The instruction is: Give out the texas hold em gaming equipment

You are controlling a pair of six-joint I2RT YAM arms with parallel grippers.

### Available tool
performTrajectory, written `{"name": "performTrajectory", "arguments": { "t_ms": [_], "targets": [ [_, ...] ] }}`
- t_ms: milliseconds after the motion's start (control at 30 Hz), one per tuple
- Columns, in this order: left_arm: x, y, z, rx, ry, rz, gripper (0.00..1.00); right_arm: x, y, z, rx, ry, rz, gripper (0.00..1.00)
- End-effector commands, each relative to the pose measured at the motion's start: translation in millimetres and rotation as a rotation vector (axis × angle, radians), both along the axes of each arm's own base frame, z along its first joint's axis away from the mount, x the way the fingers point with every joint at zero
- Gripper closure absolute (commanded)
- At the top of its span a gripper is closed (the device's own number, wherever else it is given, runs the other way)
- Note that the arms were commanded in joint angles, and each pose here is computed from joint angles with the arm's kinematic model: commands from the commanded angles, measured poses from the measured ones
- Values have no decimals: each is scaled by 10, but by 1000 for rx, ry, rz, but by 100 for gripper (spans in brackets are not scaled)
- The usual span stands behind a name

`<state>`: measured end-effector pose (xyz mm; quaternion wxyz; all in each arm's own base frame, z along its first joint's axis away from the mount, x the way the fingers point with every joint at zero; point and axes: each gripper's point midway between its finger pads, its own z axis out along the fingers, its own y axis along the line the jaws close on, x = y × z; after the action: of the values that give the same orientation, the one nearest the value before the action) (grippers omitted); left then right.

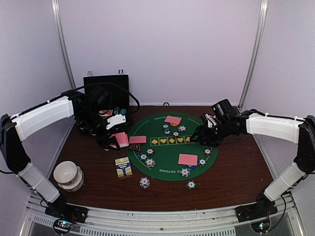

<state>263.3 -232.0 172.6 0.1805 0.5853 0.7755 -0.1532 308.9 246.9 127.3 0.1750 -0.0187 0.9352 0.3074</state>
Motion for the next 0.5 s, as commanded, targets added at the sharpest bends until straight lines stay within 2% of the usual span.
{"name": "performTrajectory", "arguments": {
  "t_ms": [0, 233, 467],
  "targets": [
    [52, -63, 161, -42, -40, -17, 100, 26, 277, 459, 54, -102, 42, 28],
    [56, -63, 158, -40, -39, -14, 100, -111, 1287, 885, 328, -105, 183, 19],
    [65, -90, 150, -49, -23, -5, 100, -336, 2166, 1006, 533, -41, 313, 15]
  ]
}}
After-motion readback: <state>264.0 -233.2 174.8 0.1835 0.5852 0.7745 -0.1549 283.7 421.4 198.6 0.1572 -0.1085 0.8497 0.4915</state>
